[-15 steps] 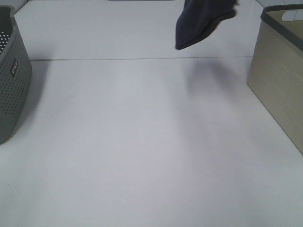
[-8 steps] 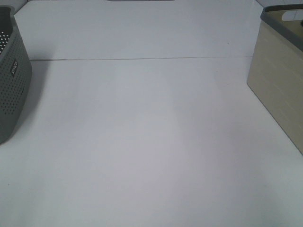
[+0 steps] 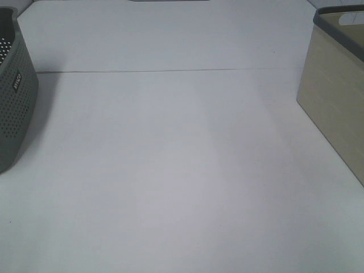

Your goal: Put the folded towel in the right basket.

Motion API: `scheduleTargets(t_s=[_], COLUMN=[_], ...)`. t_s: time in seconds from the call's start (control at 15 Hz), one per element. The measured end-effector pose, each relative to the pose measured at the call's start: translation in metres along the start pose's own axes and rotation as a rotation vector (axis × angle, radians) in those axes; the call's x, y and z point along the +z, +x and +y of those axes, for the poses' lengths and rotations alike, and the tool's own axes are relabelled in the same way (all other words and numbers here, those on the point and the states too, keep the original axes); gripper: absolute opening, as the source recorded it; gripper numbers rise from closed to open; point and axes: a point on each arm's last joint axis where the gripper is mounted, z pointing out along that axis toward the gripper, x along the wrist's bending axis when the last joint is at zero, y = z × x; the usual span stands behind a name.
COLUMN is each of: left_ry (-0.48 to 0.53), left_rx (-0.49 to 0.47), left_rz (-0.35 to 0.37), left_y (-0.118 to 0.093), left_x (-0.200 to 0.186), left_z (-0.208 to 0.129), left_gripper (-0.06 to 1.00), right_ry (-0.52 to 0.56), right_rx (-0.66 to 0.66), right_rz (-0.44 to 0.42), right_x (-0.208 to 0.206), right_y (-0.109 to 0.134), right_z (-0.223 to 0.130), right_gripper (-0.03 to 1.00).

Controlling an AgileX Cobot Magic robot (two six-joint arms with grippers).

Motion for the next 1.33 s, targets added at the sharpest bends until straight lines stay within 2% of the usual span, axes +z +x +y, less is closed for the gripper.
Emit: scheduleTargets(t_s=[0.13,0.27,0.33,0.47,0.53,0.67,0.73,0.8,0.87,1.13,1.33], left_ry=[0.0,0.0,0.0,0.0,0.0,0.0,0.0,0.0,0.0,0.0,0.0], left_rx=[0.0,0.0,0.0,0.0,0.0,0.0,0.0,0.0,0.001,0.001,0.001], left_rz=[0.0,0.0,0.0,0.0,0.0,0.0,0.0,0.0,0.001,0.001,0.001], left_y=[0.0,0.0,0.0,0.0,0.0,0.0,0.0,0.0,0.0,0.0,0.0], left_x=[0.0,0.0,0.0,0.0,0.0,0.0,0.0,0.0,0.0,0.0,0.0], left_z=[0.0,0.0,0.0,0.0,0.0,0.0,0.0,0.0,0.0,0.0,0.0], left_gripper=[0.99,0.99,0.99,0.99,0.99,0.99,0.99,0.99,0.99,0.99,0.99], right_ry=[-0.029,-0.029,-0.015,-0.007,-0.012,-0.006,0.015,0.056,0.048,-0.057,-0.19], right_rx=[-0.003,-0.04,-0.077,-0.114,-0.102,-0.104,-0.114,-0.126,-0.137,-0.234,-0.26], right_rz=[0.098,0.125,0.104,-0.012,-0.052,-0.063,-0.059,-0.046,-0.043,-0.029,-0.025], right_x=[-0.001,-0.001,-0.002,-0.012,-0.018,-0.028,-0.033,-0.047,-0.058,-0.108,-0.131], right_y=[0.01,0.034,0.055,0.086,0.095,0.107,0.112,0.116,0.113,0.105,0.096], right_z=[0.003,0.003,0.002,-0.005,-0.009,-0.023,-0.038,-0.085,-0.111,-0.207,-0.282], right_gripper=[0.97,0.97,0.98,0.98,0.98,0.98,0.98,0.98,0.98,0.98,0.98])
